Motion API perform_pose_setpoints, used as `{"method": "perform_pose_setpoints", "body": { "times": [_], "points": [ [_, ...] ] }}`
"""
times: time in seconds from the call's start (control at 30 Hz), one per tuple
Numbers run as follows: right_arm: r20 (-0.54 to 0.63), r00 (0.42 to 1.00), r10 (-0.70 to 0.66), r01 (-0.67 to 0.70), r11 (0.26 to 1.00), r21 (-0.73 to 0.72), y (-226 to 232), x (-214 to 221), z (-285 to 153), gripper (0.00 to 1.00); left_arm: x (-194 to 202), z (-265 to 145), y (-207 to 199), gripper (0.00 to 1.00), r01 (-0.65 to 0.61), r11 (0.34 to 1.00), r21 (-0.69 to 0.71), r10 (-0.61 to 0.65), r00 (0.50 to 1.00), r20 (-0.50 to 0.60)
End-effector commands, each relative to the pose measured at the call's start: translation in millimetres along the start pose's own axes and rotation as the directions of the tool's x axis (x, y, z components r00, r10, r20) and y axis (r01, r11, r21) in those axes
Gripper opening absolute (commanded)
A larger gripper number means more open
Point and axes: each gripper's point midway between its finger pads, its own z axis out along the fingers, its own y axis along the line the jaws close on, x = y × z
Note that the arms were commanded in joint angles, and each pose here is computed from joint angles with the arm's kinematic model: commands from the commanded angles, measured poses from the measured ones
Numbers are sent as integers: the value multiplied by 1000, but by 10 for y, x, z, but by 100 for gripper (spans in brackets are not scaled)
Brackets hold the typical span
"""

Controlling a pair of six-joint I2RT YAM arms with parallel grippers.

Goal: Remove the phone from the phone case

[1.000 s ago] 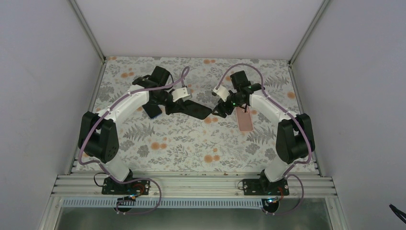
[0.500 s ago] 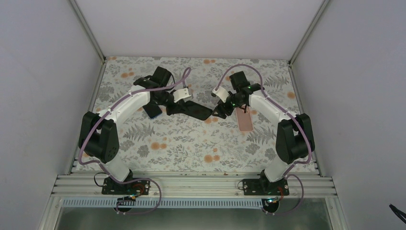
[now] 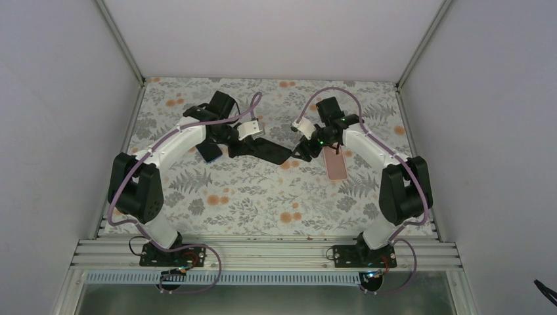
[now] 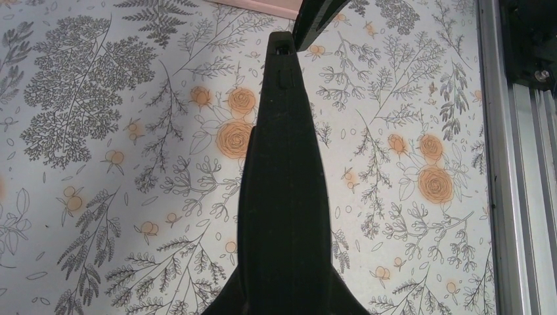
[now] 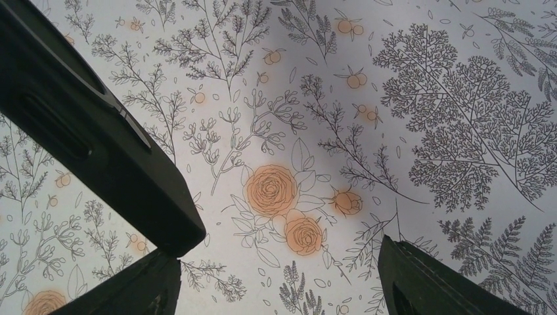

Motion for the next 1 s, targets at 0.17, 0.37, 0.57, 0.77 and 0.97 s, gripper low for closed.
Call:
{"method": "perform_pose_setpoints", "body": {
  "times": [0.17, 0.37, 0.57, 0.77, 0.97],
  "points": [
    [25, 1000, 8, -9, 998, 60, -109, -59, -80, 75, -267, -82, -42, 2, -68, 998, 7, 67, 994, 81],
    [40, 999, 26, -29, 995, 95, -205, -73, -148, 73, -261, -60, -55, 2, -68, 998, 15, 66, 995, 78],
    [41, 999, 35, -39, 993, 111, -253, -67, -157, 72, -263, -59, -72, 2, -71, 997, 18, 70, 994, 79],
    [33, 998, 49, -54, 987, 150, -347, -47, -149, 69, -284, -70, -109, 2, -75, 997, 33, 72, 993, 90],
    [47, 998, 43, -49, 991, 128, -329, -127, -148, 68, -308, -41, -212, 2, -81, 993, 84, 72, 992, 106]
  ]
}}
